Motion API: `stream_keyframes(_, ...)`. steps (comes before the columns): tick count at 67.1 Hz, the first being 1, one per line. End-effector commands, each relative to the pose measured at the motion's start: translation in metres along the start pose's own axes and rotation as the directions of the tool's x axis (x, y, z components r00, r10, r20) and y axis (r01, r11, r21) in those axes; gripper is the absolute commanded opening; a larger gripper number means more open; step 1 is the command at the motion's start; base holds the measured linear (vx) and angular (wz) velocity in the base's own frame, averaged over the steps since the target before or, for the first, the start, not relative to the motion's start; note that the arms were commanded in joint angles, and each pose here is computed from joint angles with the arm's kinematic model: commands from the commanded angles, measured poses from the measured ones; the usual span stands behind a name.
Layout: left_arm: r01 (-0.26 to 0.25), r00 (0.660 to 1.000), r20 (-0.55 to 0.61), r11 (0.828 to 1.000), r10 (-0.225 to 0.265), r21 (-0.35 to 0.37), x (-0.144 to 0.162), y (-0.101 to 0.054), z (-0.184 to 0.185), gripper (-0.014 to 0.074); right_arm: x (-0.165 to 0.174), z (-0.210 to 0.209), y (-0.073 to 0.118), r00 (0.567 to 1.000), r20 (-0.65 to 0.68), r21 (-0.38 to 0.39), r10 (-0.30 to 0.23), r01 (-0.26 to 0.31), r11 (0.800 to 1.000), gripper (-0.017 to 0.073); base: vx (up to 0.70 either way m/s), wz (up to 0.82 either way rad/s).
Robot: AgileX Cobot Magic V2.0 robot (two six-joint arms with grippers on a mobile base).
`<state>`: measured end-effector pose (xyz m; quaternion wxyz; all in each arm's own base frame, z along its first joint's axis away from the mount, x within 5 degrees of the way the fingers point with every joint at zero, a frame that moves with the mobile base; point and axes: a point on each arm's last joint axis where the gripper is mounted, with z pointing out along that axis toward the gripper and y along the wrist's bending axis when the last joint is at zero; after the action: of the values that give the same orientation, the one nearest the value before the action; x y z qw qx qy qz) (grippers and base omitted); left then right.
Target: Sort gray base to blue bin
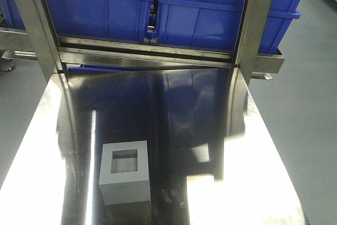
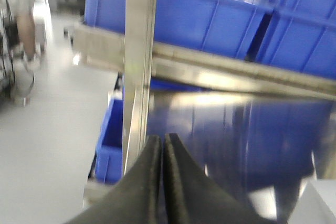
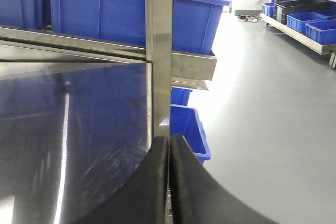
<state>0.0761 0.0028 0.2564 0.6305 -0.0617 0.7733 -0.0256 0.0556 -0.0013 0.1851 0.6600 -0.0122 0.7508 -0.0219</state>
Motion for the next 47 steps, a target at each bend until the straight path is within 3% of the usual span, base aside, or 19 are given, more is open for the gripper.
stream_keyframes(1, 0.004, 0.999, -0.051, 1.000, -0.004, -0.001, -0.028, -0.004, 0.009, -0.0007, -0.006, 0.000, 0.000, 0.997, 0.078, 0.000, -0.015, 0.015, 1.000, -0.0005, 0.00, 0.00)
stream_keyframes(9, -0.058, 0.974, -0.220, 0.998, 0.058, 0.007, -0.037, -0.006, 0.022, -0.0007, -0.006, 0.000, 0.000, 0.997, 0.078, 0.000, -0.015, 0.015, 1.000, -0.0005, 0.00, 0.00)
stream_keyframes(15, -0.034, 0.949, -0.313, 0.999, 0.036, 0.015, -0.041, -0.008, 0.031, -0.0007, -0.006, 0.000, 0.000, 0.997, 0.080, 0.000, -0.015, 0.015, 1.000, -0.0005, 0.00, 0.00)
stream_keyframes(26, 0.019, 0.930, -0.368, 1.000, -0.011, 0.019, -0.038, -0.010, 0.041, -0.0007, -0.006, 0.000, 0.000, 0.997, 0.079, 0.000, -0.015, 0.015, 1.000, -0.0005, 0.00, 0.00)
stream_keyframes(47, 0.014, 0.939, -0.345, 1.000, -0.008, 0.016, -0.040, -0.009, 0.044, -0.0006, -0.006, 0.000, 0.000, 0.997, 0.079, 0.000, -0.015, 0.015, 1.000, -0.0005, 0.00, 0.00)
